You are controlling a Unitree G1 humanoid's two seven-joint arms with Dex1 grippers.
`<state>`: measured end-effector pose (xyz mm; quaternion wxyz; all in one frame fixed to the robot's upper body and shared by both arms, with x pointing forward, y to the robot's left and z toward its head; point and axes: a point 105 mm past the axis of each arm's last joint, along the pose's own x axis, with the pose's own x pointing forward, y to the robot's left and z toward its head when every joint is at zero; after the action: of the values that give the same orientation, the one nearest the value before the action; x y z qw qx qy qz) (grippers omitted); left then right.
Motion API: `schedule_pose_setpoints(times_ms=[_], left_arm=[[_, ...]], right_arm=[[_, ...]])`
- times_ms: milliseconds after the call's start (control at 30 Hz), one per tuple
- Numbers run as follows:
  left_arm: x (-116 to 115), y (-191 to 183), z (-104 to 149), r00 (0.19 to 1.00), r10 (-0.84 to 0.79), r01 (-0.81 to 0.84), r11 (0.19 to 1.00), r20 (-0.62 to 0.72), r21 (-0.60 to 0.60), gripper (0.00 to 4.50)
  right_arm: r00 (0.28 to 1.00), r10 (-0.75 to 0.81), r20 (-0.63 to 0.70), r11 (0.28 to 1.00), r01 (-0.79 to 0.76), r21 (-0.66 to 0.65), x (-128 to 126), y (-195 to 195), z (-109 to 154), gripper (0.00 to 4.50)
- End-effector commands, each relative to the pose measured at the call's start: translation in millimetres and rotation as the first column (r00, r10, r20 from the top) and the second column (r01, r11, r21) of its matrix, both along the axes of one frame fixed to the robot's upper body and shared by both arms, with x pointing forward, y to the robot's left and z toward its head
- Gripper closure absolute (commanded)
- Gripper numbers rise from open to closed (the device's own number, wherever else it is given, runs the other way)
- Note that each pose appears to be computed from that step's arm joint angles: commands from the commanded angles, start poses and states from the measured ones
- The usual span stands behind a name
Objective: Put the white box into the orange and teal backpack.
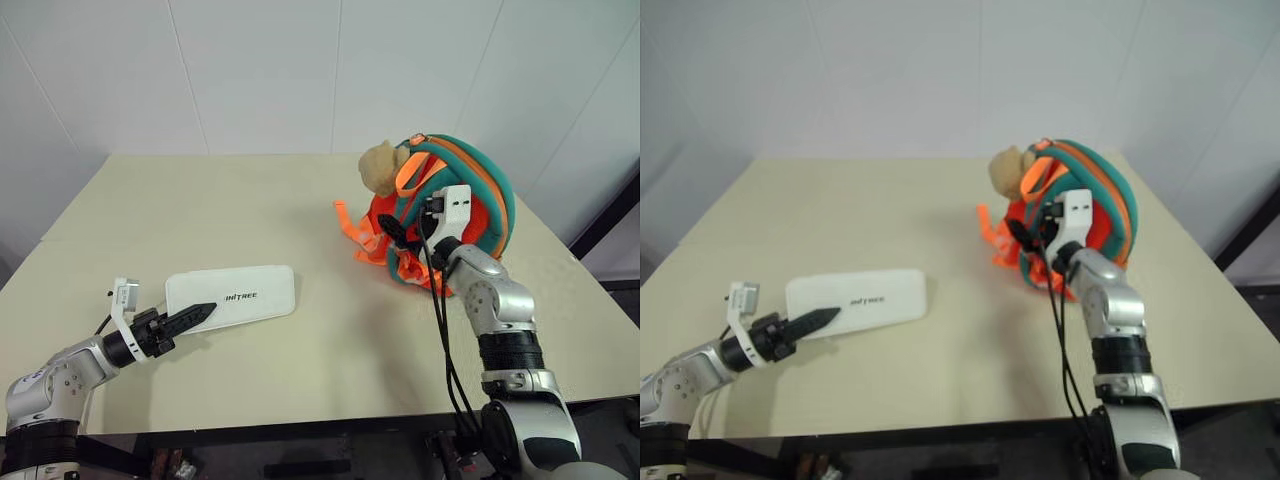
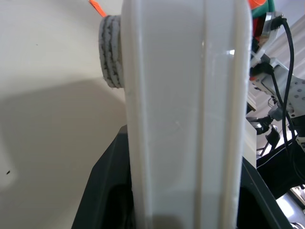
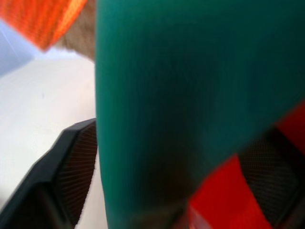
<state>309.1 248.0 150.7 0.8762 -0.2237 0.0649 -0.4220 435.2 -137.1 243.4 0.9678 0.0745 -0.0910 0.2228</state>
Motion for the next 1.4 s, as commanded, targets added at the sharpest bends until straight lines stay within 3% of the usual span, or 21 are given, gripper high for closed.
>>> schedule_pose_setpoints(times_ms=[33,300,367,467,633,767,933,1100,1167,1400], left_arm=[[-1,2,12,0.999,-0.003,0.003,1.000,0.046,0.010,3.06],[-5,6,10,0.999,0.009,-0.010,1.000,0.044,0.012,3.06],[-4,8,11,0.999,0.013,-0.014,1.000,0.046,0.014,3.06],[-3,12,12,0.998,0.022,-0.024,0.999,0.051,0.024,3.06],[-1,23,18,0.997,0.045,-0.048,0.998,0.066,0.049,3.06],[-2,35,20,0.995,0.071,-0.076,0.995,0.073,0.070,3.06],[-1,53,24,0.987,0.129,-0.137,0.987,0.092,0.087,3.06],[-3,58,22,0.986,0.141,-0.149,0.984,0.087,0.094,3.06],[-4,58,21,0.986,0.142,-0.150,0.984,0.086,0.094,3.06],[-6,55,18,0.986,0.140,-0.147,0.986,0.086,0.082,3.06]], right_arm=[[0.996,0.010,0.092,1.000,-0.012,0.016,0,1,21,1.33],[0.992,0.076,0.099,0.997,-0.077,0.001,-3,10,17,4.16],[0.979,0.177,0.103,0.984,-0.179,0.014,-11,21,21,4.47],[0.930,0.354,0.104,0.932,-0.359,0.042,-29,40,31,4.47],[0.766,0.640,0.057,0.763,-0.642,0.069,-73,65,41,4.47],[0.579,0.815,0.014,0.574,-0.811,0.111,-115,77,47,4.47],[0.337,0.940,-0.060,0.342,-0.929,0.144,-163,81,48,4.47],[0.172,0.973,-0.156,0.202,-0.957,0.206,-191,76,39,4.47],[0.145,0.972,-0.183,0.185,-0.958,0.221,-196,74,36,4.47],[0.189,0.941,-0.281,0.272,-0.916,0.294,-181,64,5,4.47]])
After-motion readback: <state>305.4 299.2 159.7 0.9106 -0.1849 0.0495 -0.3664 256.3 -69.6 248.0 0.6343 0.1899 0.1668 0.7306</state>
